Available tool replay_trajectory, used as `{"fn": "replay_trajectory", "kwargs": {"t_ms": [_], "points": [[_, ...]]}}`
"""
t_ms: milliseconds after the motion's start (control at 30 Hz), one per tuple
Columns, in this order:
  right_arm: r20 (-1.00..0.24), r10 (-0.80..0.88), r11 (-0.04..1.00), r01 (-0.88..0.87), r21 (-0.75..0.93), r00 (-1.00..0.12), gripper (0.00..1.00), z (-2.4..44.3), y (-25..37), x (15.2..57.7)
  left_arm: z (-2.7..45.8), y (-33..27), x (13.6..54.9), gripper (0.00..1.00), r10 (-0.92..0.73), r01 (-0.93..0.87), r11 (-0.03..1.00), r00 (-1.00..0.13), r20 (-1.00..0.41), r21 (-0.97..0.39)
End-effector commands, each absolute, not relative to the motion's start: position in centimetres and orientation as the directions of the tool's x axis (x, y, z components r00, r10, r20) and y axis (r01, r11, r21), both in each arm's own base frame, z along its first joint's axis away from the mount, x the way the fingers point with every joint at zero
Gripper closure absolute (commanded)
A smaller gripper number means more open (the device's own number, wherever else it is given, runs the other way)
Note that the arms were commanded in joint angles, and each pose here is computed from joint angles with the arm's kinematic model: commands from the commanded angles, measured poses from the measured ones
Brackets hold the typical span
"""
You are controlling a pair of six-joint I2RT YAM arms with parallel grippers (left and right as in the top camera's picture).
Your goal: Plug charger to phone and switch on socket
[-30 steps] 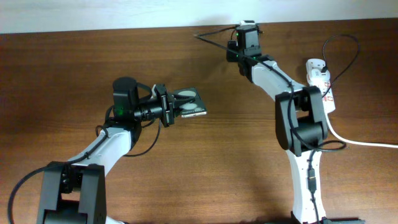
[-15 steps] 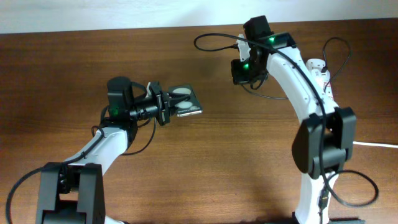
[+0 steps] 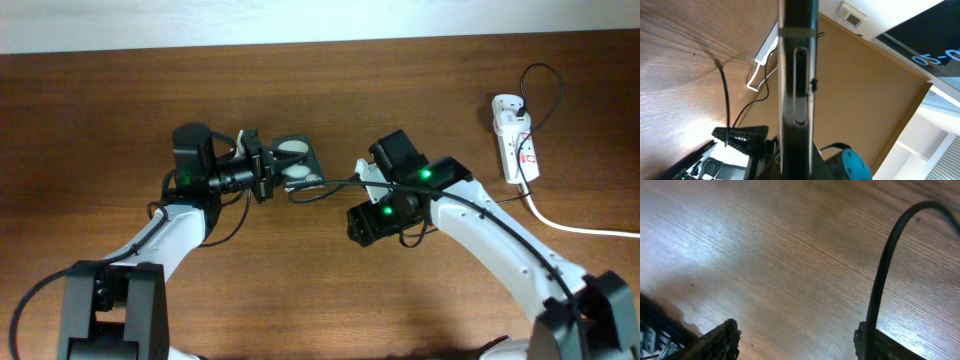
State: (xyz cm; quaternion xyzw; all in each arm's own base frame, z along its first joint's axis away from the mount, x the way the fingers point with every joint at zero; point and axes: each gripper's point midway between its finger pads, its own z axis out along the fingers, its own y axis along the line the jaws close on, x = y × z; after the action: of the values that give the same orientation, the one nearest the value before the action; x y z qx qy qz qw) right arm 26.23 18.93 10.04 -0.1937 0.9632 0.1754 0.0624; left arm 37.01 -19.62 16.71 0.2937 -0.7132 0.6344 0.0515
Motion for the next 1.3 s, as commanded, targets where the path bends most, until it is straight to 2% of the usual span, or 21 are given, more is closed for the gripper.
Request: {"fn": "replay_trajectory", "kwargs": {"t_ms": [0, 133, 200, 333, 400, 467, 600, 633, 667, 733, 800, 833, 967, 1200, 1233, 1267], "points": [[-0.299, -0.278, 0.88, -0.367, 0.303, -0.913, 0.01, 13.8, 18.5, 26.3, 18.0, -19.8, 36.8, 1.0, -0.321, -0.437, 0.027, -0.855, 0.407, -0.899], [-0.424, -0.214, 0.942, -0.3, 0.148, -0.88, 0.01, 16.8, 15.1, 27.3, 18.0, -19.8, 36.7, 1.0, -0.318, -0.437, 0.027, -0.856, 0.407, -0.899], [-0.408, -0.261, 0.933, -0.338, 0.127, -0.875, 0.01, 16.4, 15.0, 27.0, 18.0, -19.8, 36.7, 1.0, -0.319, -0.437, 0.027, -0.856, 0.407, -0.899], [-0.396, -0.203, 0.966, -0.25, 0.07, -0.896, 0.01, 16.1, 13.4, 27.2, 18.0, -19.8, 36.7, 1.0, -0.318, -0.437, 0.027, -0.856, 0.407, -0.899], [-0.37, -0.094, 0.984, -0.143, 0.109, -0.924, 0.01, 15.2, 13.7, 27.8, 18.0, -19.8, 36.7, 1.0, -0.318, -0.437, 0.027, -0.856, 0.407, -0.899], [-0.316, 0.029, 0.991, -0.015, 0.136, -0.948, 0.01, 12.1, 14.7, 29.7, 18.0, -19.8, 36.7, 1.0, -0.313, -0.437, 0.027, -0.858, 0.407, -0.899], [-0.293, 0.194, 0.971, 0.14, 0.196, -0.936, 0.01, 9.4, 15.3, 32.6, 17.9, -19.8, 36.4, 1.0, -0.304, -0.433, 0.036, -0.863, 0.403, -0.901], [-0.285, 0.221, 0.965, 0.167, 0.203, -0.933, 0.04, 9.0, 15.0, 33.0, 17.4, -19.8, 36.2, 1.0, -0.306, -0.462, 0.04, -0.85, 0.429, -0.886], [-0.28, 0.243, 0.96, 0.19, 0.204, -0.929, 0.14, 8.7, 15.0, 33.1, 17.1, -19.8, 36.1, 1.0, -0.308, -0.466, 0.049, -0.848, 0.431, -0.883], [-0.262, 0.313, 0.941, 0.26, 0.216, -0.913, 0.22, 7.7, 15.2, 33.7, 17.0, -19.8, 36.0, 1.0, -0.307, -0.453, 0.056, -0.856, 0.416, -0.89], [-0.223, 0.437, 0.897, 0.404, 0.18, -0.871, 0.26, 4.4, 14.7, 34.4, 17.0, -19.8, 36.0, 1.0, -0.305, -0.446, 0.059, -0.86, 0.409, -0.893], [-0.222, 0.448, 0.893, 0.42, 0.163, -0.866, 0.29, 3.2, 14.6, 34.7, 17.0, -19.8, 36.0, 1.0, -0.304, -0.44, 0.061, -0.863, 0.403, -0.896], [-0.271, 0.53, 0.848, 0.511, 0.141, -0.804, 0.39, 2.0, 12.2, 36.6, 17.0, -19.8, 36.0, 1.0, -0.305, -0.44, 0.061, -0.863, 0.403, -0.896], [-0.172, 0.544, 0.837, 0.519, 0.171, -0.821, 0.43, -0.5, 13.0, 36.3, 16.9, -19.7, 36.3, 1.0, -0.322, -0.44, 0.061, -0.858, 0.4, -0.896], [-0.156, 0.543, 0.837, 0.516, 0.183, -0.825, 0.46, -0.5, 13.3, 36.2, 16.9, -19.7, 36.3, 1.0, -0.322, -0.44, 0.061, -0.858, 0.4, -0.896], [-0.15, 0.543, 0.836, 0.517, 0.183, -0.826, 0.54, -0.5, 13.4, 36.1, 16.9, -19.7, 36.3, 1.0, -0.323, -0.44, 0.061, -0.858, 0.399, -0.896]]}}
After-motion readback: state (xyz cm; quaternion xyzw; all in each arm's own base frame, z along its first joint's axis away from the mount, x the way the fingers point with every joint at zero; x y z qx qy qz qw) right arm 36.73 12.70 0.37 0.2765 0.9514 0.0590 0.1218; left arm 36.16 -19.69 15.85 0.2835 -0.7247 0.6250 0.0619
